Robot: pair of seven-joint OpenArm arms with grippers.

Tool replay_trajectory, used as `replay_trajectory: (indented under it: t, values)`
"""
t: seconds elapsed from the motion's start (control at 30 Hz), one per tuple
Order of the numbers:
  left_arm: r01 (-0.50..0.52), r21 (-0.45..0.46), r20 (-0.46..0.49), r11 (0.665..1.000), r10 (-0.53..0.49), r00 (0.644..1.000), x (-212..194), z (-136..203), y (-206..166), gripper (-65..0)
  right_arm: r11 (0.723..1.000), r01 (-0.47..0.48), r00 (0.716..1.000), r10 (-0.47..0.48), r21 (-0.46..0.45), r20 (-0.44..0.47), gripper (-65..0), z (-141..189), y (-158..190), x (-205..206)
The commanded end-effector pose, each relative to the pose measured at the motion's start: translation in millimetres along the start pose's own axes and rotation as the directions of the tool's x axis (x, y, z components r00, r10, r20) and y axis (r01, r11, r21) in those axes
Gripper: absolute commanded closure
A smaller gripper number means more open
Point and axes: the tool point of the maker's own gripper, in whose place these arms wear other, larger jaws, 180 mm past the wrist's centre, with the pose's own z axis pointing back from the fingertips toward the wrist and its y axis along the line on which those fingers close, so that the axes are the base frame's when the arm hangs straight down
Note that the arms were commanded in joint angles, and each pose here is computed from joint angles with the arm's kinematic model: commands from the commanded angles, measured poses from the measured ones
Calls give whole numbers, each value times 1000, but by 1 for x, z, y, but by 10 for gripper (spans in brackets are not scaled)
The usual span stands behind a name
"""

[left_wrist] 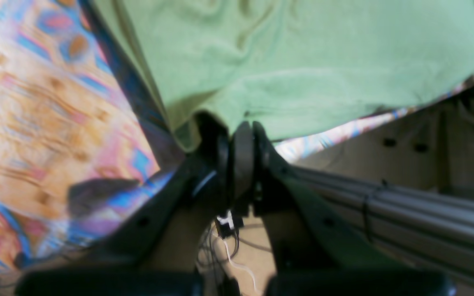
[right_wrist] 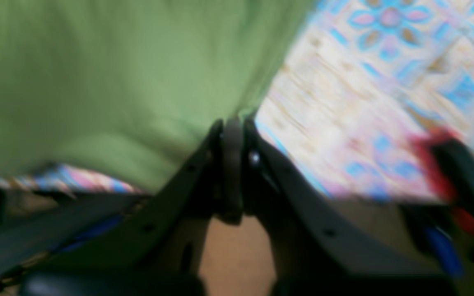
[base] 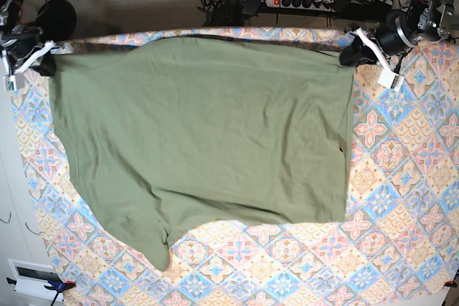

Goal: Layout the t-shirt on the table in an organized manner, then fold the t-shirt properly
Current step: 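Lay the stretched shirt flat on the table with both grippers, then hold the shirt hem with both grippers and adjust the grip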

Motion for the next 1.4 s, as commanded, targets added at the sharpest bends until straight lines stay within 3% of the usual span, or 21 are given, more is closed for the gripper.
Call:
replay_trajectory:
  t: [0.0,0.37,0.6,0.77,0.97,1.37]
  values:
    - [18,-1,16,1000,-18,1000,6,5,-1,0,1000,-20,1000,20,-20,-1,0,7,-6,3]
    - [6,92,48,996,-10,999,13,27,24,0,998,34,998,-37,-61,-44,0,20,-16,-22]
    - [-25,97,205,995,5,979,50,27,26,0,997,32,999,-34,-66,-33,0,19,-19,-18]
    - [-49,78,287,996,24,958,70,21,24,0,998,27,993,-21,-55,114,0,6,-16,37]
    - [-162,69,329,984,131,935,72,6,45,0,986,-20,995,35,-167,89,-2,0,-33,49]
    - [-257,22,360,966,232,903,86,-27,64,0,994,80,994,-75,-72,77,0,-55,-25,54]
